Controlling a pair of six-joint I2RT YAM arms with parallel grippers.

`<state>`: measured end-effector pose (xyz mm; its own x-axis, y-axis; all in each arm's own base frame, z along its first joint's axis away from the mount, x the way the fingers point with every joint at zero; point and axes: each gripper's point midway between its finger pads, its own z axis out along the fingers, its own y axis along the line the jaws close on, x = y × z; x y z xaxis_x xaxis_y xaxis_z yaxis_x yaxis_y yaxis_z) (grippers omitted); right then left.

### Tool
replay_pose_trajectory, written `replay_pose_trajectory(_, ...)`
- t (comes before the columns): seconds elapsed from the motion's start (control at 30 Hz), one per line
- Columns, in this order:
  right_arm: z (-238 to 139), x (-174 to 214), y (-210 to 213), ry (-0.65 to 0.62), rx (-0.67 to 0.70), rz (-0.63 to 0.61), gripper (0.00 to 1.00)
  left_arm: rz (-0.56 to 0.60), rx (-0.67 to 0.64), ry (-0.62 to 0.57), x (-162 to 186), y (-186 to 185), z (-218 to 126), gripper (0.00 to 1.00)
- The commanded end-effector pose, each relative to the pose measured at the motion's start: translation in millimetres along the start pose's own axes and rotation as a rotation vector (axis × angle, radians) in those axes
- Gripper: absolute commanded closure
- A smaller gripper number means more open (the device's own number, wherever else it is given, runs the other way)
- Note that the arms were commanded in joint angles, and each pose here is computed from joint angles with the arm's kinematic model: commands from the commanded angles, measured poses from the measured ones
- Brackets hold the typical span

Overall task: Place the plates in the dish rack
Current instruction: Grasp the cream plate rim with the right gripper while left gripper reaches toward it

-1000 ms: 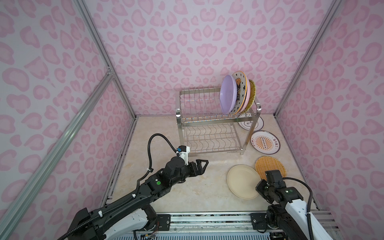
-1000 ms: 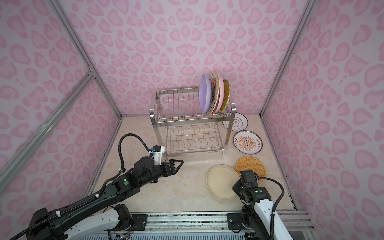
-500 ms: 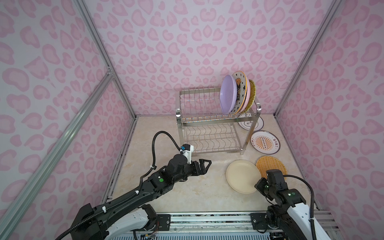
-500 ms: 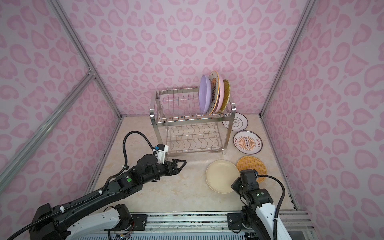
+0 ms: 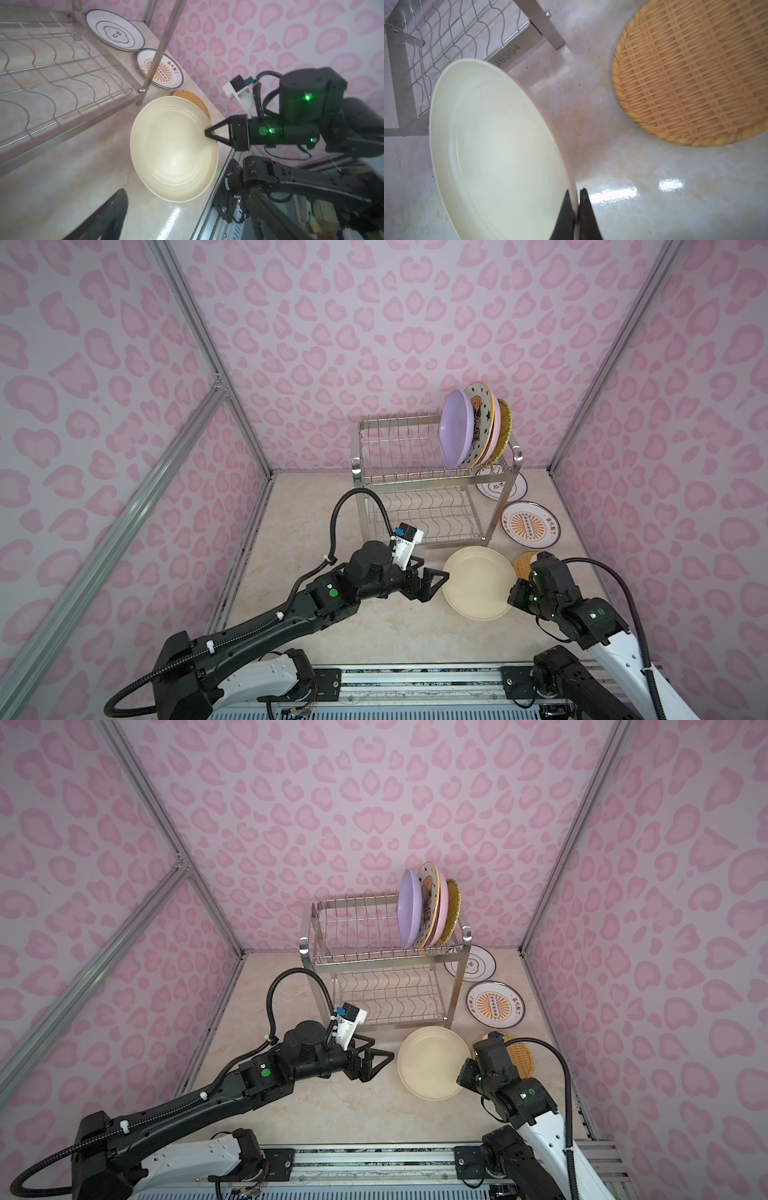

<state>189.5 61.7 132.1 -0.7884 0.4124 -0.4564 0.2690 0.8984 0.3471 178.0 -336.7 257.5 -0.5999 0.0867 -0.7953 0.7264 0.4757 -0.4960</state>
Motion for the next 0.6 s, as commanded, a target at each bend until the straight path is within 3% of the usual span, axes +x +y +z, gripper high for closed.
replay_pose_trajectory(0.0,-5,-5,7,0.022,0.006,-0.095,1.00,0.283,0.040,0.023,4,-17,2,0.08)
replay_pose_trajectory(0.33,-20,-47,49,0.031,-0.039,-0.176,1.00,0.836,0.166,0.109,26,-58,16,0.20)
replay_pose_trajectory(0.43,-13,-53,62,0.078,-0.093,-0.164,1.00,0.930,0.171,0.134,32,-56,25,0.28)
replay_pose_trajectory(0.57,-7,-57,74,0.115,-0.120,-0.184,1.00,0.966,0.121,0.126,27,-50,38,0.33)
